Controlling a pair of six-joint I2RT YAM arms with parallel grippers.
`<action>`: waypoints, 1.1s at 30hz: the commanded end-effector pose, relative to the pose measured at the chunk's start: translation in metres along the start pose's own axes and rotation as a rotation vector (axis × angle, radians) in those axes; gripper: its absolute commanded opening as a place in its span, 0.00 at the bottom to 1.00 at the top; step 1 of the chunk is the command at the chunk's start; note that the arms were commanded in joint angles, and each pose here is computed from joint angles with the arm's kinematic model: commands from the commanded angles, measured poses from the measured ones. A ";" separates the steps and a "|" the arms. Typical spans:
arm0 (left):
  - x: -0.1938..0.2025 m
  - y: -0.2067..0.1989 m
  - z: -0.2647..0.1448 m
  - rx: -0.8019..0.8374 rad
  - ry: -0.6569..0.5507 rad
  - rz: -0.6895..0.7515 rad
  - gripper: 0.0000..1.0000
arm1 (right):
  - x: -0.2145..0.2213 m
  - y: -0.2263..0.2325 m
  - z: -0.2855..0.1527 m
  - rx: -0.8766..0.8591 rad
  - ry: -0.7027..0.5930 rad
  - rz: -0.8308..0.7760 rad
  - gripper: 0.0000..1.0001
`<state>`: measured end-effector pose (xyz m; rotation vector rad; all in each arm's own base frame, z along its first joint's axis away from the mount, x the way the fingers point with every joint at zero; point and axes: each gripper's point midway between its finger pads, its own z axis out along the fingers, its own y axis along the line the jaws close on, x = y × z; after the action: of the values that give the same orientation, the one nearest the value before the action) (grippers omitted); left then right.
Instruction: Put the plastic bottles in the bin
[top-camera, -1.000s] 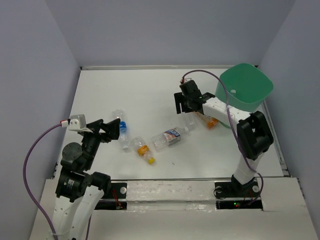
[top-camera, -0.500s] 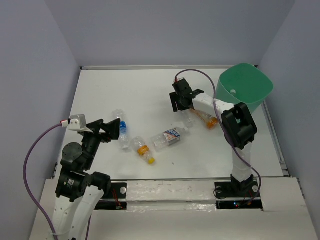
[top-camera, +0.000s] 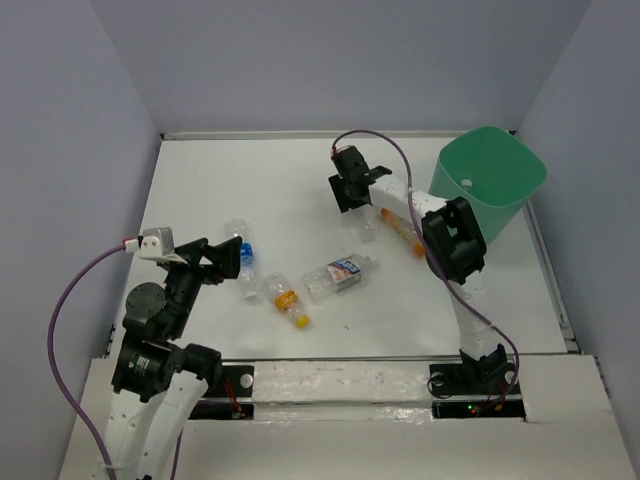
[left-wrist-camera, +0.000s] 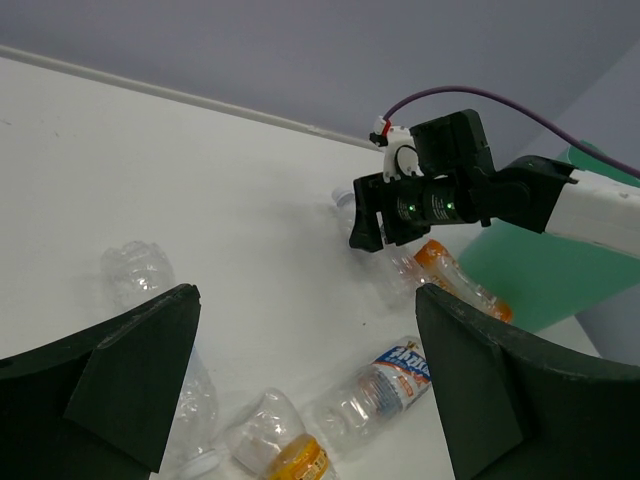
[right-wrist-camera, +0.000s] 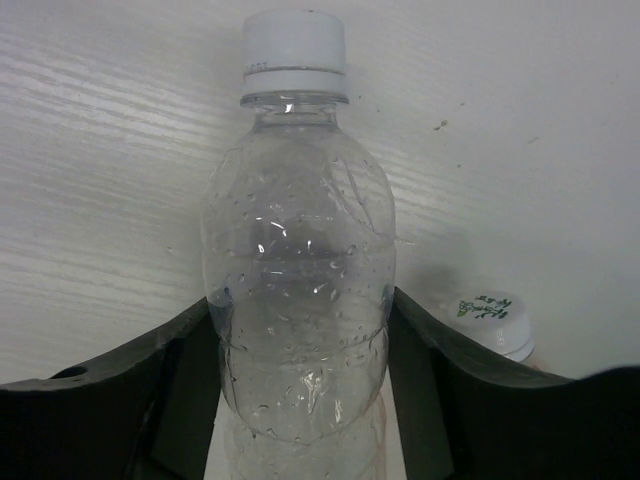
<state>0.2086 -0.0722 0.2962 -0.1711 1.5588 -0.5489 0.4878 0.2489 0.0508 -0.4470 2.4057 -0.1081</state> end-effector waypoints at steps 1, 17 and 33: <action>-0.012 -0.008 0.001 0.036 -0.036 0.017 0.99 | -0.031 -0.003 -0.014 0.011 -0.059 -0.037 0.52; -0.018 -0.011 -0.006 0.048 -0.069 0.010 0.99 | -0.180 -0.219 -0.328 0.330 -0.911 0.402 0.56; -0.032 -0.021 -0.027 0.100 -0.138 -0.015 0.99 | -0.056 -0.349 -0.293 0.651 -0.884 0.652 0.72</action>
<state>0.1866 -0.0728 0.3163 -0.1443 1.4583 -0.6028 0.4447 -0.0659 0.3612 0.4910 1.5216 -0.3382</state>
